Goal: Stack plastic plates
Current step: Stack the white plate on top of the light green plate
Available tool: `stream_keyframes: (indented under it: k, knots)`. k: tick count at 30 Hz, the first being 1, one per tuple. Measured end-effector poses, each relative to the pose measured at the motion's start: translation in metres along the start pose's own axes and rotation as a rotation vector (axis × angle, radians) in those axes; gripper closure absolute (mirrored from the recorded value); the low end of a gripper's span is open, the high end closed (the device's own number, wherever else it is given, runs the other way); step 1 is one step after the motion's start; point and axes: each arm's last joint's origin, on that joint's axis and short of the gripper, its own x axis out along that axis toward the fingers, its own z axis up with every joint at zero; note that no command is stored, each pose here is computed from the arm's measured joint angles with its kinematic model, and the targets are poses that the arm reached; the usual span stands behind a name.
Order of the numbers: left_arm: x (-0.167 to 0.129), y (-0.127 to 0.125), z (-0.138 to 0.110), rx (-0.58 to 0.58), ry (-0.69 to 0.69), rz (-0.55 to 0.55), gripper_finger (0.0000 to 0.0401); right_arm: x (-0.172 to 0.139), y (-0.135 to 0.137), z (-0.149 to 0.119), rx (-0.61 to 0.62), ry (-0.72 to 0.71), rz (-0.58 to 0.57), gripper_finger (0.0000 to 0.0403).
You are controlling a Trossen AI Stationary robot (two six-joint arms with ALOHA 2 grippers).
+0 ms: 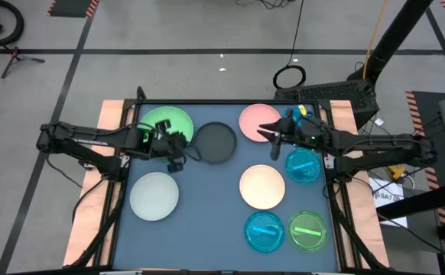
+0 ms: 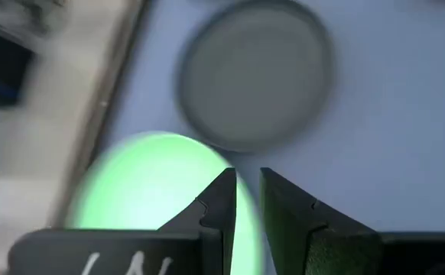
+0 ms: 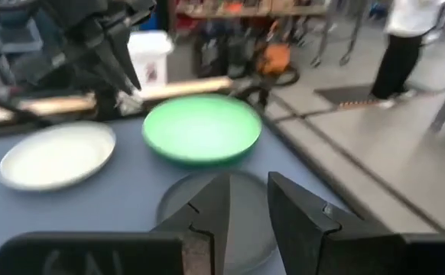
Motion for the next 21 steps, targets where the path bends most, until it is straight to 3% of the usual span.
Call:
stream_keyframes:
  k: [4,9,12,18,21]
  knots:
    - [0.005,-0.027,-0.020,-0.034,0.061,-0.122,0.0334,0.010,0.004,-0.002,-0.007,0.084,0.066,0.0316]
    - [0.014,-0.052,-0.047,-0.062,0.130,-0.146,0.0334,0.015,0.005,-0.008,-0.016,0.126,0.066,0.0316]
    - [0.011,-0.061,-0.057,-0.203,0.180,-0.163,0.0334,0.015,0.005,-0.009,-0.021,0.133,0.066,0.0316]
    - [0.000,-0.079,-0.056,-0.593,0.252,-0.311,0.0334,0.015,0.005,-0.010,-0.024,0.141,0.066,0.0316]
    - [-0.004,-0.097,-0.055,-0.689,0.301,-0.417,0.0334,0.015,0.005,-0.011,-0.031,0.153,0.066,0.0316]
